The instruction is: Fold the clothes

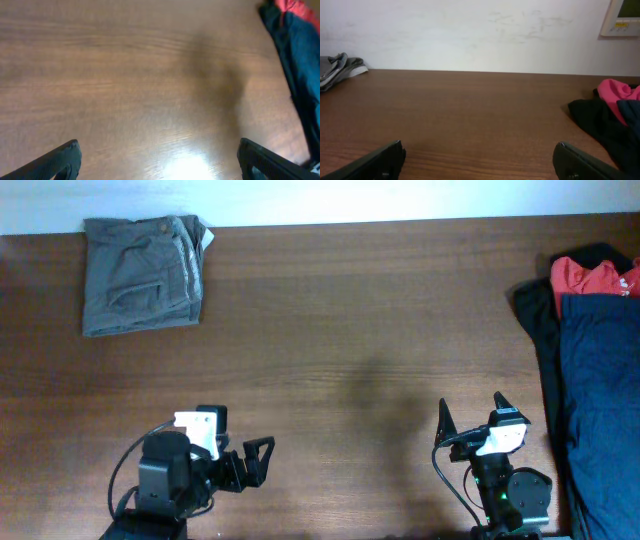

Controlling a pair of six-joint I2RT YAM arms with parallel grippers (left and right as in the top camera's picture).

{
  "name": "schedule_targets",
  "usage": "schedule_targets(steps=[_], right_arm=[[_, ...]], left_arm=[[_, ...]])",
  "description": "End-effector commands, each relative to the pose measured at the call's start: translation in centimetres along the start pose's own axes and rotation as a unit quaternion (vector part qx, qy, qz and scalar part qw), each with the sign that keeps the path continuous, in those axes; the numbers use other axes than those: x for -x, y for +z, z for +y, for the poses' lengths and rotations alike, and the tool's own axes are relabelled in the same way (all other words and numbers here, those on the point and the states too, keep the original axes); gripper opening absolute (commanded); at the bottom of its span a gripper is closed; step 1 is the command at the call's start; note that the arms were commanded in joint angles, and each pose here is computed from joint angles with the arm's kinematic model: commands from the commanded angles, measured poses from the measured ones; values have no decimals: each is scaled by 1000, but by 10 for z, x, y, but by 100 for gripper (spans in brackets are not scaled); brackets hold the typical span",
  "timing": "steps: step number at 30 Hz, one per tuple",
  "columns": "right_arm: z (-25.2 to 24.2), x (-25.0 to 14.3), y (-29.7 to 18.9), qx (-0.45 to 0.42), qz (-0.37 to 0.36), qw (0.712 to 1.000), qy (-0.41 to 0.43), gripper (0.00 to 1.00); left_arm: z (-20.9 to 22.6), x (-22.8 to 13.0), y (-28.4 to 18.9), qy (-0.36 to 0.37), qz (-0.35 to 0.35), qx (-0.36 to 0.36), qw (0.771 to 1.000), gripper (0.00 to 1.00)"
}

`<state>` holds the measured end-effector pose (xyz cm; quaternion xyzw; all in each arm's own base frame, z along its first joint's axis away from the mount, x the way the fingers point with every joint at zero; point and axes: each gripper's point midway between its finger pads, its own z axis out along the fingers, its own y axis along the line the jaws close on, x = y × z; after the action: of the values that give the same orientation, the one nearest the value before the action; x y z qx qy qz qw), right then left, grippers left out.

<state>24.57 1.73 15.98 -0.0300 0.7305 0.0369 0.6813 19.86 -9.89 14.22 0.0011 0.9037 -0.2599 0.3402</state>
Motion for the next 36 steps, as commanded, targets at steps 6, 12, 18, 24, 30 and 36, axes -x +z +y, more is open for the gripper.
schedule_targets(steps=[6,12,18,24,30,36], right_arm=[[4,-1,0,11,-1,1000,-2,99],[4,-1,0,11,-1,1000,-2,99],[4,-1,0,11,-1,1000,-2,99],[4,-1,0,11,-1,1000,-2,99],[4,-1,0,11,-1,1000,-2,99],[4,-1,0,11,-1,1000,-2,99]], left_arm=[[-2,42,-20,128,-121,27,984,99],[-2,64,-40,210,-217,49,952,99],[17,78,-42,213,-304,85,925,99],[38,85,-41,209,-376,117,895,99],[52,79,-36,215,-391,135,885,99],[63,70,-29,250,-378,161,877,99]])
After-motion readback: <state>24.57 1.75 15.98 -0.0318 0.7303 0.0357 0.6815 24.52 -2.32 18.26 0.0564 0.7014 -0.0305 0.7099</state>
